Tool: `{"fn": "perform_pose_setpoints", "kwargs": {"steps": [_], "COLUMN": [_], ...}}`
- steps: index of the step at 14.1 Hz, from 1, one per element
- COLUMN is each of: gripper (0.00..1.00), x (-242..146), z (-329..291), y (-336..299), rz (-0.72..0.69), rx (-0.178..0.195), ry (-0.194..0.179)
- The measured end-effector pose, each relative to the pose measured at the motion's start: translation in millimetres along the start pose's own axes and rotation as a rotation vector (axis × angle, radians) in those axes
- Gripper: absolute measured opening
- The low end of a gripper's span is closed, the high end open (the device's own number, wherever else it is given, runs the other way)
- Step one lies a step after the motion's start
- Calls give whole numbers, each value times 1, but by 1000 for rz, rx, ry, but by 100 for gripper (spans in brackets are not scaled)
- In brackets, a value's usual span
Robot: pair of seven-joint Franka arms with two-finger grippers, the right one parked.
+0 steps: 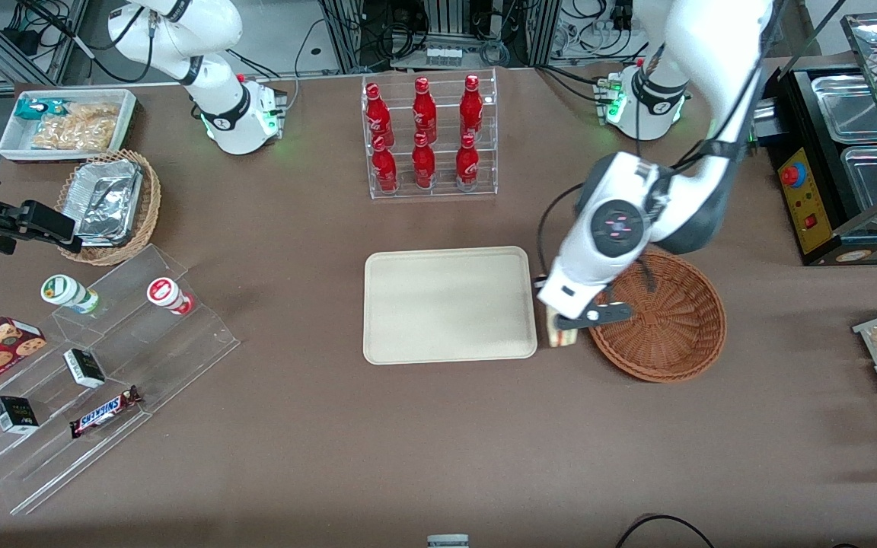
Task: Place sandwich from basket to tray
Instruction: 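Lift the sandwich and carry it over the beige tray, then lower the sandwich onto the tray and open the left gripper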
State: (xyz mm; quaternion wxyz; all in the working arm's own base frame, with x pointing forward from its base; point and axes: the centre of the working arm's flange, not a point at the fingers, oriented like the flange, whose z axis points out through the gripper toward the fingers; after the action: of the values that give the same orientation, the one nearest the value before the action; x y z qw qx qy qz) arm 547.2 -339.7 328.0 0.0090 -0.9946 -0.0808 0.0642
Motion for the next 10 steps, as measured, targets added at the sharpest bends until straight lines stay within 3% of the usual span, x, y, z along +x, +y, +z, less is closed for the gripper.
{"fn": "perform_pose_setpoints", "kwargs": {"steps": [6,10], "gripper": [15,15], "x": [-36,-57], "z": [49,82], "y": [116,153], "rz": [-9,-9], "rx": [7,40], "ry": [4,14]}}
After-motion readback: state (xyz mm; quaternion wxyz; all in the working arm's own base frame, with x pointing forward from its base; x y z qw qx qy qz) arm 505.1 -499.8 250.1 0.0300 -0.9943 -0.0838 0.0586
